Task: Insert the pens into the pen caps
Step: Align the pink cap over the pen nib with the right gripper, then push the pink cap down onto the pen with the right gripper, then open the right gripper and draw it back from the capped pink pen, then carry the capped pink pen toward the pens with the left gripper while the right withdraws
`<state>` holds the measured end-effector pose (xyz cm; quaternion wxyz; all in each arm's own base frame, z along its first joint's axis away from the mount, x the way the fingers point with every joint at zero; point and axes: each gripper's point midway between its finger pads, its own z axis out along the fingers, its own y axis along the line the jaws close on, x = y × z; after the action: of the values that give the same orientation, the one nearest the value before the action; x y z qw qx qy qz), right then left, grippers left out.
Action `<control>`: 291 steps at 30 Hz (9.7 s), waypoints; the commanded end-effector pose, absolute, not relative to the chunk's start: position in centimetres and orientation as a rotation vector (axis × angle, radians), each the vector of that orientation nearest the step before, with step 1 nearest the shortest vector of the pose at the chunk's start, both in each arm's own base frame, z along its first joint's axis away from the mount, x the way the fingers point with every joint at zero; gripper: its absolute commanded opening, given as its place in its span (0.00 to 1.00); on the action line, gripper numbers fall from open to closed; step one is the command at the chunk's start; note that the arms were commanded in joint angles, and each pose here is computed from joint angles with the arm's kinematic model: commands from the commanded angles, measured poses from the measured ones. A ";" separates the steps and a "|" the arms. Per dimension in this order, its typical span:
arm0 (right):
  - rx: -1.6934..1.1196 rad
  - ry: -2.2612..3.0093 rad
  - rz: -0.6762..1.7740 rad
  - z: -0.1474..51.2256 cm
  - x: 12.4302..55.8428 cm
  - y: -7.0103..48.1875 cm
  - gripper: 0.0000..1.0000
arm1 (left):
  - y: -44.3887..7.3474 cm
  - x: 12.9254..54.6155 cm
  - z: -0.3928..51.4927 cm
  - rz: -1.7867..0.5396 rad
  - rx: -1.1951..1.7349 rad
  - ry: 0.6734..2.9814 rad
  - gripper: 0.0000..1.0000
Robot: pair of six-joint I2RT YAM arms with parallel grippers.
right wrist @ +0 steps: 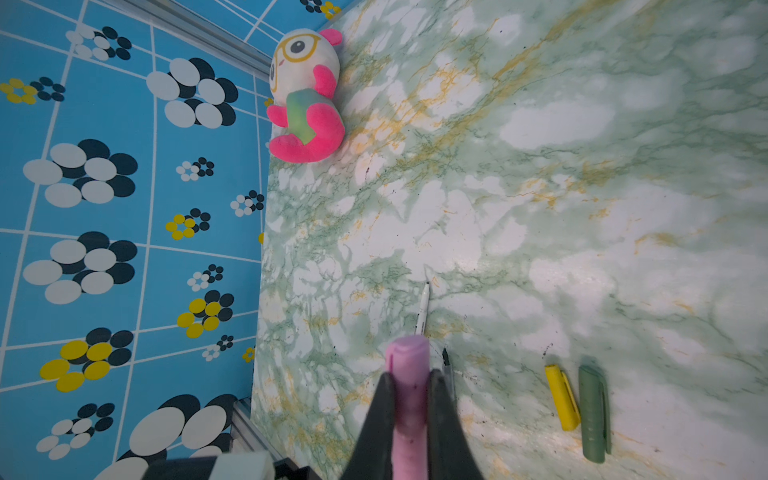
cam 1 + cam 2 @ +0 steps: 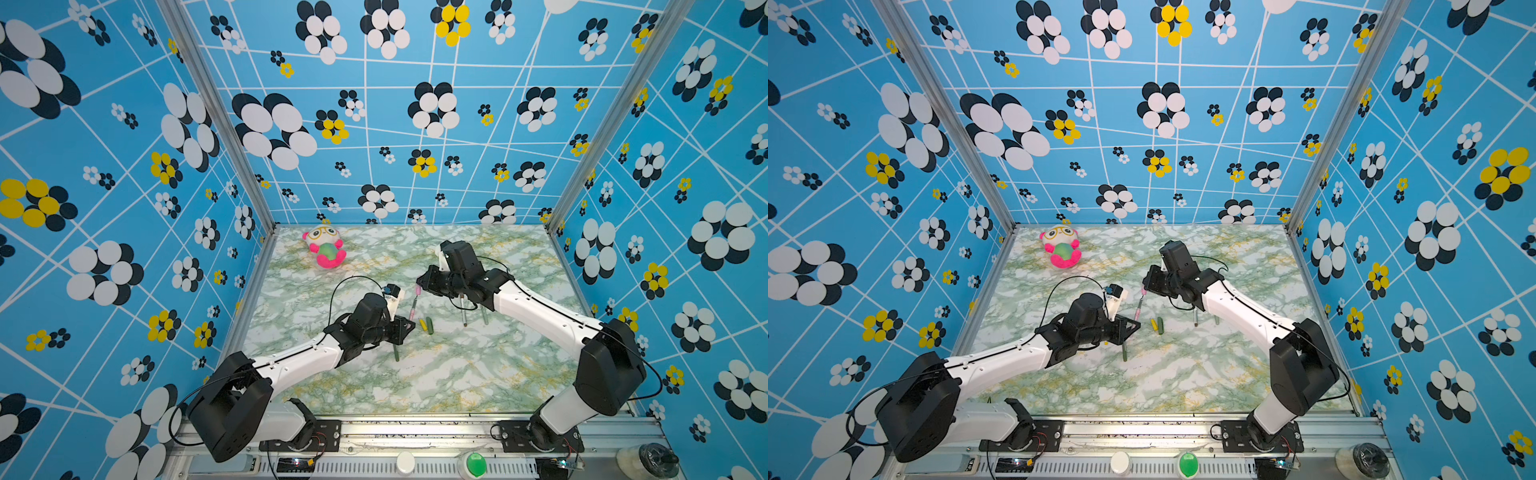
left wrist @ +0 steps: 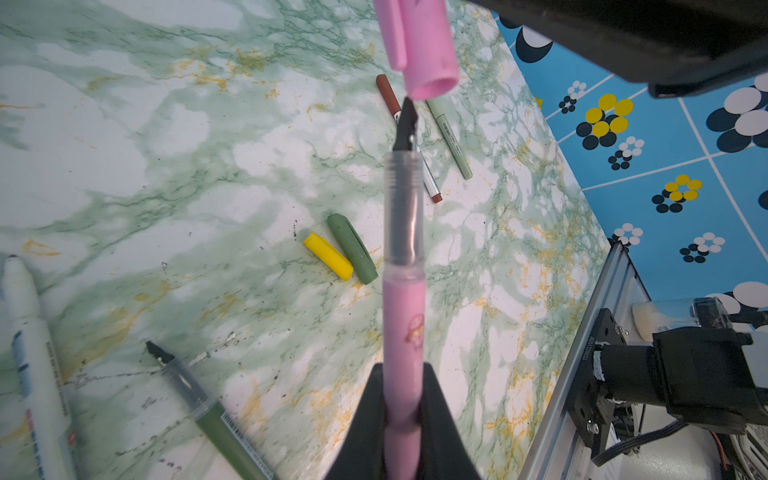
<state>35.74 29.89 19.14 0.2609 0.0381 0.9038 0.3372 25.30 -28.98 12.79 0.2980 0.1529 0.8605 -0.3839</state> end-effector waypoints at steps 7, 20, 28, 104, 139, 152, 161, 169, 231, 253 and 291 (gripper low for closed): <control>0.100 2.460 0.914 18.1 35.4 30.3 0.09 | -29.0 25.7 12.9 -1.019 0.399 2.271 0.00; 0.083 2.453 0.868 17.9 35.5 29.9 0.09 | -28.9 25.6 13.1 -1.021 0.396 2.267 0.00; 0.063 2.420 0.833 19.1 36.3 29.4 0.09 | -28.9 25.6 12.9 -1.021 0.398 2.272 0.00; 0.008 2.401 1.068 18.0 32.4 33.0 0.09 | -29.7 29.5 16.8 -1.019 0.325 2.124 0.00; -0.283 2.268 1.071 26.0 30.0 28.7 0.54 | -30.0 22.6 19.7 -1.245 0.683 2.103 0.00; -0.253 2.305 1.131 24.6 30.0 29.5 0.31 | -30.7 23.3 20.1 -1.248 0.674 2.097 0.00; -0.240 2.329 1.128 23.8 30.1 29.6 0.13 | -31.0 24.6 21.3 -1.228 0.638 2.052 0.00; -0.224 2.382 1.112 21.7 29.8 29.4 0.12 | -31.6 26.8 24.6 -1.192 0.609 1.927 0.00; -0.026 2.157 0.736 28.7 31.5 20.4 0.46 | -30.5 28.5 15.5 -0.970 0.293 2.295 0.00; 0.296 2.157 0.474 25.7 30.8 10.9 0.47 | -39.5 29.4 8.5 -0.633 0.138 2.664 0.00; 0.285 2.156 0.529 24.7 29.7 11.0 0.47 | -42.8 32.7 2.1 -0.413 0.091 2.745 0.08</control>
<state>29.75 11.08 24.53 0.4317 0.1127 0.8712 0.2047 32.30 -43.41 3.09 0.1821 0.0432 0.9677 -0.1687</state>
